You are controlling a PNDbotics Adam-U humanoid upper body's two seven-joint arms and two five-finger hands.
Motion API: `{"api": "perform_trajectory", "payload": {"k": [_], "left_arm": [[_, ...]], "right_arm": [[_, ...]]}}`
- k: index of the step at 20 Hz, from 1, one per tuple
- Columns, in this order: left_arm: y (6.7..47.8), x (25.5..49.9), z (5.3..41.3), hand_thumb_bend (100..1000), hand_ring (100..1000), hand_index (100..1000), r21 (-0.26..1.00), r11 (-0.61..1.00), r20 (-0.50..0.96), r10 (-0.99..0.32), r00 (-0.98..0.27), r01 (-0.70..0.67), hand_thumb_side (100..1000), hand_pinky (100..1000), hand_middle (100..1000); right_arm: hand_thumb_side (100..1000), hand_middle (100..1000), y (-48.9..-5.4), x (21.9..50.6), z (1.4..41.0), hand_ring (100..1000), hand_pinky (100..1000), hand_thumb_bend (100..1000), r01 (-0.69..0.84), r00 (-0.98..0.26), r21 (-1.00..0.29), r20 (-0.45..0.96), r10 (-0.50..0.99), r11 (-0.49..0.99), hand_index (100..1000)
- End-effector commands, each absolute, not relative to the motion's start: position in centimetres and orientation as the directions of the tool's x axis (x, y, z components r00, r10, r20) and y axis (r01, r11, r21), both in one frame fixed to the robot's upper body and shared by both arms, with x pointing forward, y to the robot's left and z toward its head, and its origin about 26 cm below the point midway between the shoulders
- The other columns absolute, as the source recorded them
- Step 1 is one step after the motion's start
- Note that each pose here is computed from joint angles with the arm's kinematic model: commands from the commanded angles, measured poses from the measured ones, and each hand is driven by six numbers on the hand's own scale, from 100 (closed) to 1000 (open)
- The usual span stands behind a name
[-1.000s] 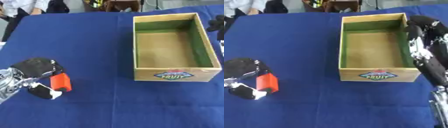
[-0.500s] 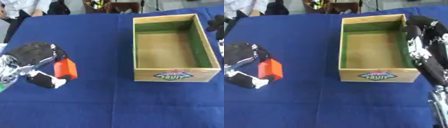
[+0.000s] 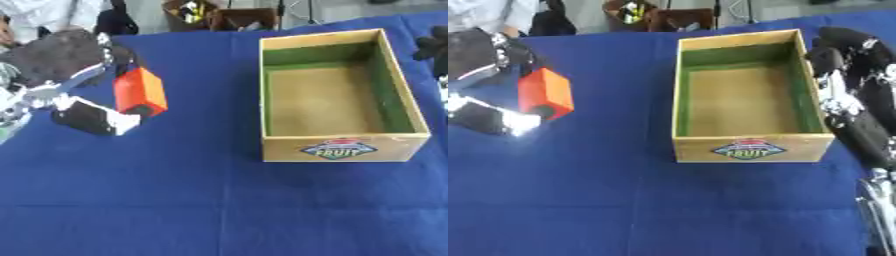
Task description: Pick up objects on the table and place them in the box.
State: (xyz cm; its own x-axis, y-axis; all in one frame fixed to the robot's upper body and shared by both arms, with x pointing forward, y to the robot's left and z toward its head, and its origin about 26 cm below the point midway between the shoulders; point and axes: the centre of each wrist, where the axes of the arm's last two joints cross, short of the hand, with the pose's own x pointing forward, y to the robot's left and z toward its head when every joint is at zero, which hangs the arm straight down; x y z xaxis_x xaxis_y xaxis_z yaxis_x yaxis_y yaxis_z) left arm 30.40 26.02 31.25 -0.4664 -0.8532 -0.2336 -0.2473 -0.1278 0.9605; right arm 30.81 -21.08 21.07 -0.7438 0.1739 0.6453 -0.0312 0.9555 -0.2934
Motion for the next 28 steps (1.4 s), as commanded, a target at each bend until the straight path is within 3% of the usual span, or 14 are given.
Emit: {"api": "perform_trajectory", "payload": {"k": [1,18,28], "left_arm": [[25.3,30.7,32.8,100,357,493,0.948,-0.121,-0.256,-0.838,-0.482,-0.293,360,233,267],[17.6,37.1,38.3,100,353,485,0.866,0.014,-0.299,-0.785,-0.542,-0.499,337,241,276],[12.1,40.5,35.5,100,353,486,0.862,0.087,-0.266,-0.760,-0.592,-0.499,331,244,275]], "right_arm": [[527,592,-21.2,30.5,21.7,850,984,100,-0.035,-0.762,-0.308,0.623,0.174,0.951,798],[520,594,-20.9,30.5,22.0,850,981,100,-0.038,-0.774,-0.298,0.613,0.160,0.954,799],[519,598,-20.5,30.7,23.0,850,976,100,-0.035,-0.802,-0.280,0.581,0.140,0.959,798]]}}
